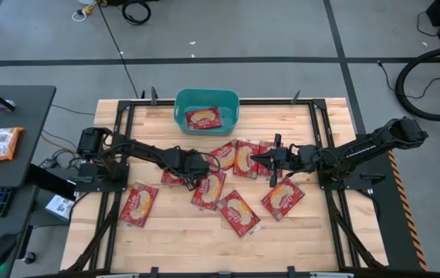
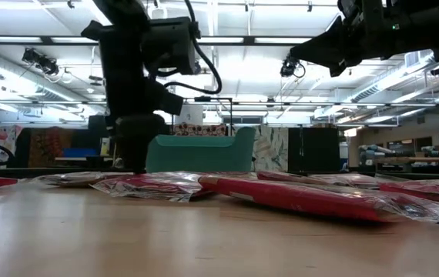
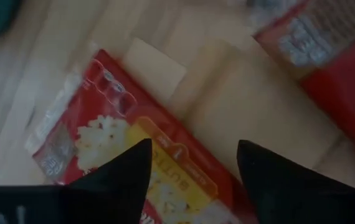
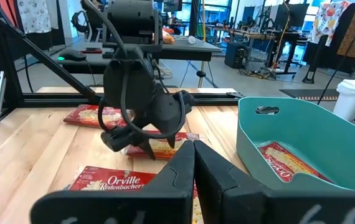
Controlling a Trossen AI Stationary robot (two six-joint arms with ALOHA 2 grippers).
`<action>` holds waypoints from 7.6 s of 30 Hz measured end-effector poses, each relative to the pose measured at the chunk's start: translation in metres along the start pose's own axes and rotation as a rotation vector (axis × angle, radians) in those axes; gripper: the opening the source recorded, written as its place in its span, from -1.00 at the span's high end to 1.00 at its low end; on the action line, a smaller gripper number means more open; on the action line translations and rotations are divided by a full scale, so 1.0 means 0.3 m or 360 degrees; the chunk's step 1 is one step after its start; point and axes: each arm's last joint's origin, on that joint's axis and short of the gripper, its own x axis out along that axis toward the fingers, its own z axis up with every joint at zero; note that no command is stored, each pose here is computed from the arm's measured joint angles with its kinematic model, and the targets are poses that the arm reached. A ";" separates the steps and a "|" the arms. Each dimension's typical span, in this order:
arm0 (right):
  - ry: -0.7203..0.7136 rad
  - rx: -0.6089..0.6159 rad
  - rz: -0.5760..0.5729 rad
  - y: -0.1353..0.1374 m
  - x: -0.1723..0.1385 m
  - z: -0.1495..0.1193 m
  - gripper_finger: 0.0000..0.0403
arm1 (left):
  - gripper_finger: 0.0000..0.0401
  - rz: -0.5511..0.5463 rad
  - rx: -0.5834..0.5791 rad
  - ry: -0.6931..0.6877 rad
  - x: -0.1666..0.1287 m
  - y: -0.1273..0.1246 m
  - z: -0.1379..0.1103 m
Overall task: Sort popcorn bags into baskets
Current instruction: Put the popcorn bag into the green bin
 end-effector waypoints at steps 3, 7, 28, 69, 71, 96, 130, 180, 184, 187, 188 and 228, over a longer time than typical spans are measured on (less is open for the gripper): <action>-0.0002 0.0000 0.0016 0.001 0.000 0.000 0.93 | -0.24 0.0029 -0.0029 0.0019 0.004 0.002 -0.005; -0.0005 0.0006 0.0041 0.002 0.000 0.001 0.93 | -0.21 0.0086 0.0000 0.0085 0.042 -0.007 -0.015; -0.0007 0.0002 0.0042 0.002 0.000 0.001 0.93 | 0.79 0.0212 0.0458 0.0354 0.069 -0.003 -0.072; 0.0017 0.0006 0.0043 0.003 0.000 -0.003 0.93 | 0.13 -0.0018 0.0540 0.0234 -0.106 -0.022 -0.040; 0.0018 0.0007 0.0042 0.003 0.000 -0.004 0.93 | 0.00 -0.0045 0.0552 0.0223 -0.083 -0.025 -0.052; 0.0016 0.0012 0.0042 0.003 0.000 -0.003 0.93 | 0.61 0.0141 0.0697 0.0086 0.043 -0.015 -0.129; 0.0012 0.0013 0.0042 0.003 0.000 -0.002 0.93 | 1.00 0.0459 0.0978 -0.0349 -0.367 0.107 0.263; 0.0031 0.0007 0.0053 0.005 -0.001 -0.006 0.93 | 0.25 -0.0670 0.0788 0.0665 -0.172 -0.007 -0.023; 0.0030 0.0007 0.0053 0.005 -0.001 -0.006 0.93 | 0.29 -0.0617 0.0723 0.0943 -0.142 -0.018 -0.131; 0.0028 0.0007 0.0053 0.005 -0.001 -0.006 0.93 | 0.29 -0.0614 0.0672 0.1114 -0.117 -0.019 -0.208; 0.0028 0.0006 0.0053 0.005 -0.001 -0.006 0.93 | 0.29 -0.0617 0.0660 0.1162 -0.108 -0.019 -0.231; 0.0002 0.0014 0.0077 0.007 -0.001 -0.001 0.93 | 0.29 0.0563 0.1944 -0.0037 -0.032 0.008 -0.221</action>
